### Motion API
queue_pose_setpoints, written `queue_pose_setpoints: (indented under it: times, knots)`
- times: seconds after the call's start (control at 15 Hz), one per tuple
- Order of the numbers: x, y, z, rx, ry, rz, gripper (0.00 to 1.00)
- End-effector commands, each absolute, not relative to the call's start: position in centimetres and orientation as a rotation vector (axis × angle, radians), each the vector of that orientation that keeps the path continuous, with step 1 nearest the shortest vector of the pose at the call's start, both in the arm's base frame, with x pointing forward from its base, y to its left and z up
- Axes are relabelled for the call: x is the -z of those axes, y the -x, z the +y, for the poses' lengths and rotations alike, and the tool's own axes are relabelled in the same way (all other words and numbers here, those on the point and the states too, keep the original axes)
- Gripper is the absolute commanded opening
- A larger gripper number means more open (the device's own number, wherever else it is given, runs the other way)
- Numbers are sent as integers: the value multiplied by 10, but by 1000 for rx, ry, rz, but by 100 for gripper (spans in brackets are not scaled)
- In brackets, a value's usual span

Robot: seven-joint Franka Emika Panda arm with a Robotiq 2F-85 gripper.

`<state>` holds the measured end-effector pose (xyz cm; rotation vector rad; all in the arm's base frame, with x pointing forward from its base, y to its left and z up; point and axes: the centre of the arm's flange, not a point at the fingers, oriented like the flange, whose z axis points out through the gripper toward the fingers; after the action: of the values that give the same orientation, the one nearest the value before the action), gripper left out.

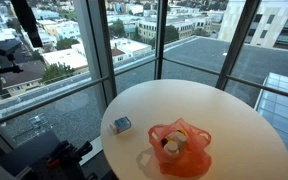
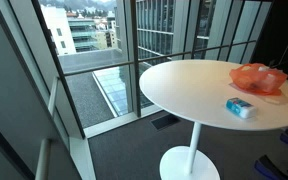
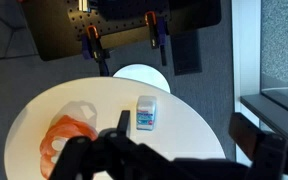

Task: Put the blue box in the plastic bag

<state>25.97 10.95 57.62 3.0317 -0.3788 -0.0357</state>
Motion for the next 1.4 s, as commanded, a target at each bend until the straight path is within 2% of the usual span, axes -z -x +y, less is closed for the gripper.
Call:
queue_pose_setpoints:
  times: [0.0,0.2,0.67,1.33]
  knots:
    - [-576,-260,110,35,-3032,-379,100]
    - [-578,-265,109,53,-3038,-382,100]
    - [-579,-323,95,139,-3035,-447,100]
    - [-502,-382,43,184,-3087,-357,100]
